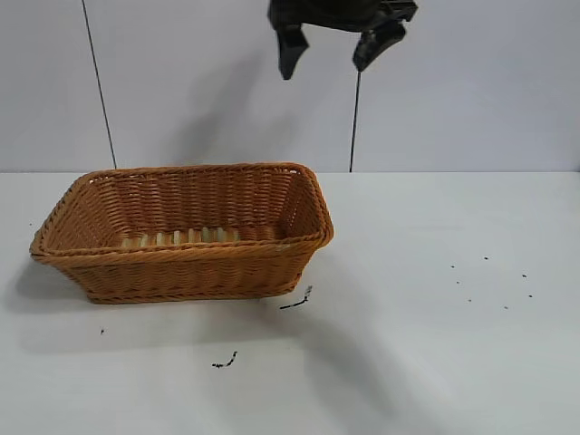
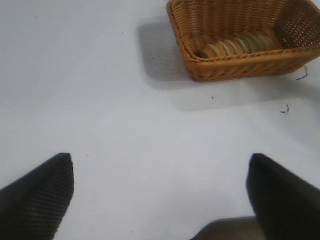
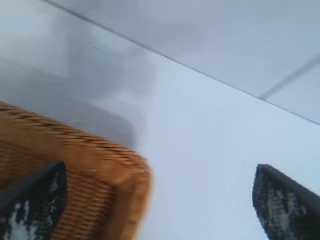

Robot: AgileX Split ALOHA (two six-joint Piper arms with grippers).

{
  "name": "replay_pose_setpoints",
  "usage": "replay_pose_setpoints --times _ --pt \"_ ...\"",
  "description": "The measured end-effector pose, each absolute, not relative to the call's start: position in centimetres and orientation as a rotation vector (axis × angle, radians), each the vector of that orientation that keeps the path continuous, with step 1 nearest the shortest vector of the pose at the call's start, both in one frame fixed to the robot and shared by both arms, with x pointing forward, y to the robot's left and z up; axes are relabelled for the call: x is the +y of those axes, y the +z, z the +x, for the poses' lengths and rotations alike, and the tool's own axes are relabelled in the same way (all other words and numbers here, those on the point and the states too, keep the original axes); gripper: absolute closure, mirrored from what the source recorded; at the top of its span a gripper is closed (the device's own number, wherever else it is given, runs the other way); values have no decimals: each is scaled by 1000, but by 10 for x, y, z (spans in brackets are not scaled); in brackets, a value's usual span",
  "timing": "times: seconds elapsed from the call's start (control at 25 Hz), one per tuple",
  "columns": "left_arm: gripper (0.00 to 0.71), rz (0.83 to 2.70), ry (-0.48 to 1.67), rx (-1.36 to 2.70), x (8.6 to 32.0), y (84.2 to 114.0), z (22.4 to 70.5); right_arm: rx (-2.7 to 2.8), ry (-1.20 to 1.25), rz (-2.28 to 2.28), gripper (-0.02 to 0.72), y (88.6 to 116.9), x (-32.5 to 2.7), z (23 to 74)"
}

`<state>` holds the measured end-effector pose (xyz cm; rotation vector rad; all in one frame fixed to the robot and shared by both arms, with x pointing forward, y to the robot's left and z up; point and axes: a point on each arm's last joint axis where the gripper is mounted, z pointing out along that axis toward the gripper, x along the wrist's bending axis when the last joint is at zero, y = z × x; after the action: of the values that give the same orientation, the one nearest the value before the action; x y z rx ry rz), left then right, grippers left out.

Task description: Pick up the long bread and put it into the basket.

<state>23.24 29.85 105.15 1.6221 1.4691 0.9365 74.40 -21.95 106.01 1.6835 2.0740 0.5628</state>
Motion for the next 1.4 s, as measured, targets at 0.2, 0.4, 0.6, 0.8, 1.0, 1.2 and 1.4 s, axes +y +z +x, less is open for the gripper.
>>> replay_pose_setpoints --times 0.2,0.4,0.6,0.8,1.0,1.2,1.4 --pt "18 1622 937 1469 298 1052 232 1988 521 1788 14 1060 -270 748" --pt "18 1622 937 1469 298 1052 232 2005 524 1868 14 1065 -287 741" --pt "18 1622 937 1469 298 1052 232 2028 515 1896 14 1067 -286 734" --pt "18 1622 937 1469 298 1052 232 2056 479 1918 14 1079 -286 706" --pt "18 1622 937 1469 298 1052 232 2080 416 1934 14 1099 -289 655" --pt "18 1622 937 1469 298 1052 232 2101 381 1953 14 1115 -290 582" --pt "18 1622 937 1469 298 1052 232 2113 360 1964 14 1115 -292 497"
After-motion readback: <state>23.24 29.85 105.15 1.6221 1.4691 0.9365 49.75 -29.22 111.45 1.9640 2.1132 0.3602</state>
